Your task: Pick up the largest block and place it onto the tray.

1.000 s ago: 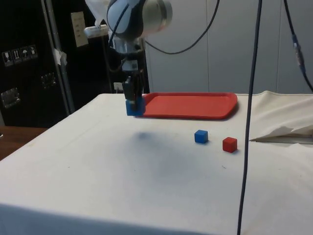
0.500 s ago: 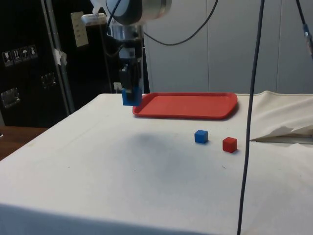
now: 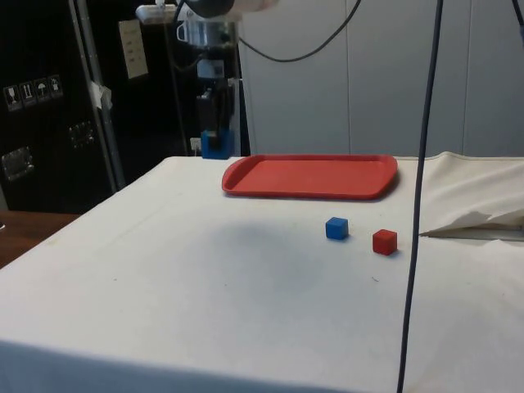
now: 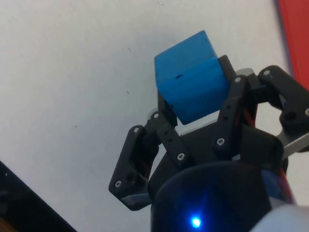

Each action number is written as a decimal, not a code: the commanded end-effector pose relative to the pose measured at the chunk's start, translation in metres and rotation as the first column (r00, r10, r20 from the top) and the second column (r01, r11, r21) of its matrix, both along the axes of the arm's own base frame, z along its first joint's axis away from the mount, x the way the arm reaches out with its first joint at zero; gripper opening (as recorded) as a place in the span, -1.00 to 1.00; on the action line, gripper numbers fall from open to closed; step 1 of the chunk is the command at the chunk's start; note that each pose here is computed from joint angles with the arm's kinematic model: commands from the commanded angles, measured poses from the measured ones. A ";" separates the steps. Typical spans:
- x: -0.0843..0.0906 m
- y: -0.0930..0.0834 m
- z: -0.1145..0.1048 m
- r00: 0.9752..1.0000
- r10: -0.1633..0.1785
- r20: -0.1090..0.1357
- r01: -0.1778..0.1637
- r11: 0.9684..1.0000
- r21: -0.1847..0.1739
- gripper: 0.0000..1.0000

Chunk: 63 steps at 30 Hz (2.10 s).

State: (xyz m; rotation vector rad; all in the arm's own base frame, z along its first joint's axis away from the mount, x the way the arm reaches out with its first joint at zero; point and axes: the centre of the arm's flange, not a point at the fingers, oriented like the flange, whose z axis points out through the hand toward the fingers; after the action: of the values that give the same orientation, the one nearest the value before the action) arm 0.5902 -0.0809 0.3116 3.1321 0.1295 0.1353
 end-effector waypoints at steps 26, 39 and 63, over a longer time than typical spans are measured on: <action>-0.020 -0.071 0.002 1.000 -0.017 -0.012 0.017 1.000 -0.016 -0.97; -0.031 -0.108 -0.003 1.000 -0.024 -0.016 0.023 0.999 -0.022 -0.97; -0.056 -0.177 -0.018 0.998 -0.053 -0.039 0.051 0.997 -0.056 -0.97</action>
State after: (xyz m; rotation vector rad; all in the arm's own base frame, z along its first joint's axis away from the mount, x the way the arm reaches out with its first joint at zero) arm 0.5332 -0.2568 0.2939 3.0713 0.0479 0.0692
